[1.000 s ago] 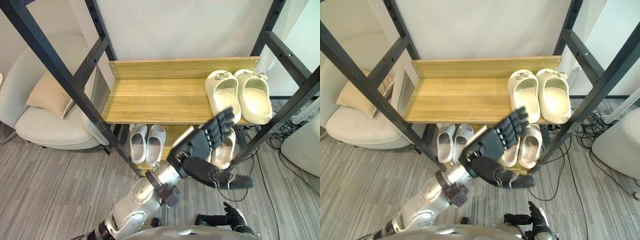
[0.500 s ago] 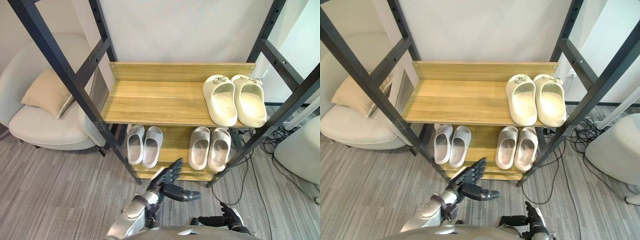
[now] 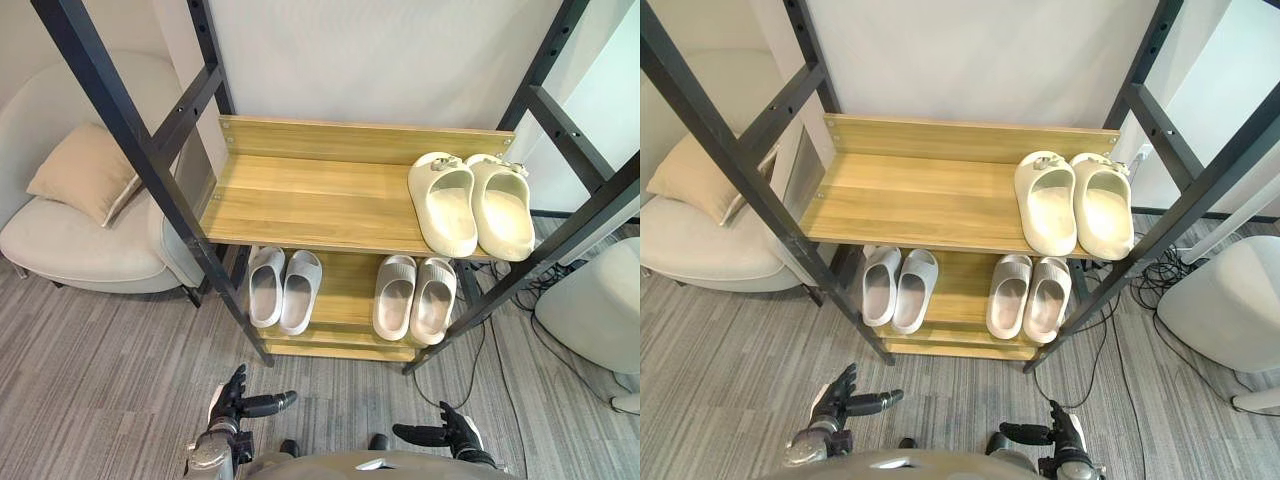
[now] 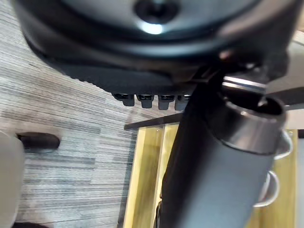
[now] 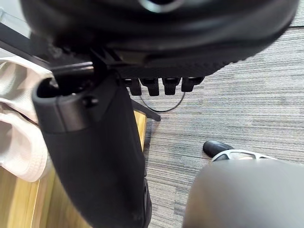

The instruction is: Organize the slippers on the shoe rack

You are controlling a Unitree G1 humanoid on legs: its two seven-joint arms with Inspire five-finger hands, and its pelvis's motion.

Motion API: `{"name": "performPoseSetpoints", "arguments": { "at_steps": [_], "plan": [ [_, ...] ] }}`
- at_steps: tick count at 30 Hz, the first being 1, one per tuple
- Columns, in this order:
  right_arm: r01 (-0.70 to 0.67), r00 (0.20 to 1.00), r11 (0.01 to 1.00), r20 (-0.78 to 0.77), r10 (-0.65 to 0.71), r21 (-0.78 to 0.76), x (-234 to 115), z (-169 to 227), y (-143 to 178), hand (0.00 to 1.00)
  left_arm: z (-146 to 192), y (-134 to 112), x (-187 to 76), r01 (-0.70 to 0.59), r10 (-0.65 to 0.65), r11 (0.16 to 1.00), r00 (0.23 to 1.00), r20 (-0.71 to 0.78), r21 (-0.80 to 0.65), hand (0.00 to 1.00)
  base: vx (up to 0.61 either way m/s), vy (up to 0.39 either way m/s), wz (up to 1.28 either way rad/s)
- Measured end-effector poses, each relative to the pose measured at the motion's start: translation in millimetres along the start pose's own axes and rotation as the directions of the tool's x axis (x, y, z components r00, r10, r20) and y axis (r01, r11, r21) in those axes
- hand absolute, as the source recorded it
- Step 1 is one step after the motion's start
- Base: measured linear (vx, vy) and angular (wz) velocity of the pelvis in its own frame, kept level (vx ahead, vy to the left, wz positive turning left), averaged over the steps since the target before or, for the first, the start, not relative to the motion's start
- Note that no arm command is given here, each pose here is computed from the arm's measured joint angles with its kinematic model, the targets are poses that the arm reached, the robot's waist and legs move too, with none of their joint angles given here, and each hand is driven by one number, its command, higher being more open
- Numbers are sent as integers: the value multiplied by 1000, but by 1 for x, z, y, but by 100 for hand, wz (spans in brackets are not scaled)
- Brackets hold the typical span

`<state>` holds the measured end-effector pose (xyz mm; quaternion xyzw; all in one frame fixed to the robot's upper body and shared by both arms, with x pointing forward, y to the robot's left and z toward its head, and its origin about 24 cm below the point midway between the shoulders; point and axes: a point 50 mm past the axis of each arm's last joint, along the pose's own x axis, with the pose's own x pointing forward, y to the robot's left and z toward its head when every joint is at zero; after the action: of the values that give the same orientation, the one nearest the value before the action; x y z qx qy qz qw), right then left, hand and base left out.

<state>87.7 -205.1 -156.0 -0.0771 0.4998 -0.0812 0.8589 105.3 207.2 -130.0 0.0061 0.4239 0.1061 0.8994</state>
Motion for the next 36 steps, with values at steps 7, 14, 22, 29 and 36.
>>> {"name": "performPoseSetpoints", "arguments": {
  "at_steps": [7,14,22,29,36],
  "plan": [
    [10,998,999,57,-12,36,7,24,6,100,-6,3,4,-75,73,996,997,-39,-45,100,-8,4,-8],
    [-60,992,998,113,59,5,6,40,29,100,1,0,6,-97,97,994,995,-4,-52,100,-33,-82,37],
    [-21,975,999,219,29,-36,13,77,20,100,14,-37,14,-40,42,992,999,10,-117,100,-190,-150,55],
    [29,981,1000,194,-31,9,13,69,7,100,18,-31,19,-52,54,995,998,23,-87,100,-102,-7,121],
    [-5,981,998,196,-9,68,11,68,18,100,13,-35,20,0,0,999,1000,4,46,100,-97,161,122]
  ]
}}
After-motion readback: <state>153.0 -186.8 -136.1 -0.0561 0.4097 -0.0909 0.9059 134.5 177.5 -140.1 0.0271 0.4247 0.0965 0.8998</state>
